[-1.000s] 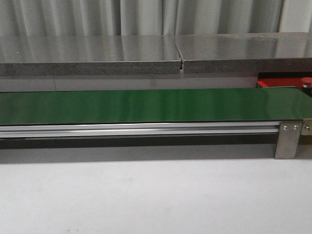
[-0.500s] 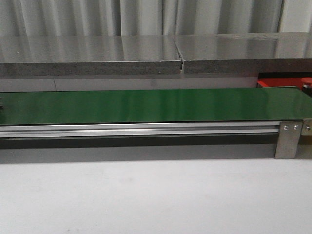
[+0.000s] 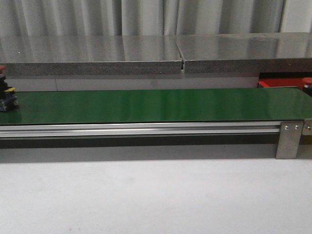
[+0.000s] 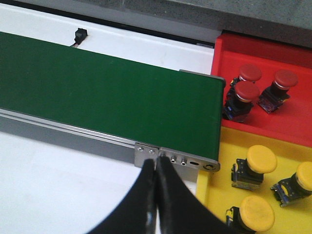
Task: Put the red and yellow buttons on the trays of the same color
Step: 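Grasp a yellow button from the pile with the left gripper, set it on the belt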
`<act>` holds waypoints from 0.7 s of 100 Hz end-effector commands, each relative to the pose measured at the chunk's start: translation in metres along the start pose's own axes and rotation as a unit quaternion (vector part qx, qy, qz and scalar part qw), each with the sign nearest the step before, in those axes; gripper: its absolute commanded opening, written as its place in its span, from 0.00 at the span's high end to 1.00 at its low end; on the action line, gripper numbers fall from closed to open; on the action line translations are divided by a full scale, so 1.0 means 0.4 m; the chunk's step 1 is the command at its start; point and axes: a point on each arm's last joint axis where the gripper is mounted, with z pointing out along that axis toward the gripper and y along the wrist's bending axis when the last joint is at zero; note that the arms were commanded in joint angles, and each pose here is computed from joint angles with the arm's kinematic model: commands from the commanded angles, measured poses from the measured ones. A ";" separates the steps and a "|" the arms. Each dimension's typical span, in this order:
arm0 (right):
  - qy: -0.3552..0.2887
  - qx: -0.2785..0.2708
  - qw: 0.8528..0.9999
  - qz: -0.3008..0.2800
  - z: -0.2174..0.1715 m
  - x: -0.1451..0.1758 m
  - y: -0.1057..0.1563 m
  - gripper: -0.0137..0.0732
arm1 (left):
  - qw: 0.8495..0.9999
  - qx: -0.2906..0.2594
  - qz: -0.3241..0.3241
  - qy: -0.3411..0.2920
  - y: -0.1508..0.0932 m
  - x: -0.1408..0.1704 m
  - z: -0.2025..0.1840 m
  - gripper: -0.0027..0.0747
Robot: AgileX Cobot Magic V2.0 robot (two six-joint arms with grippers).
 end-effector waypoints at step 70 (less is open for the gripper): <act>-0.048 0.010 0.999 -0.007 -0.014 -0.036 -0.005 0.92 | 0.980 0.017 0.176 -0.093 -0.188 0.174 -0.449 0.83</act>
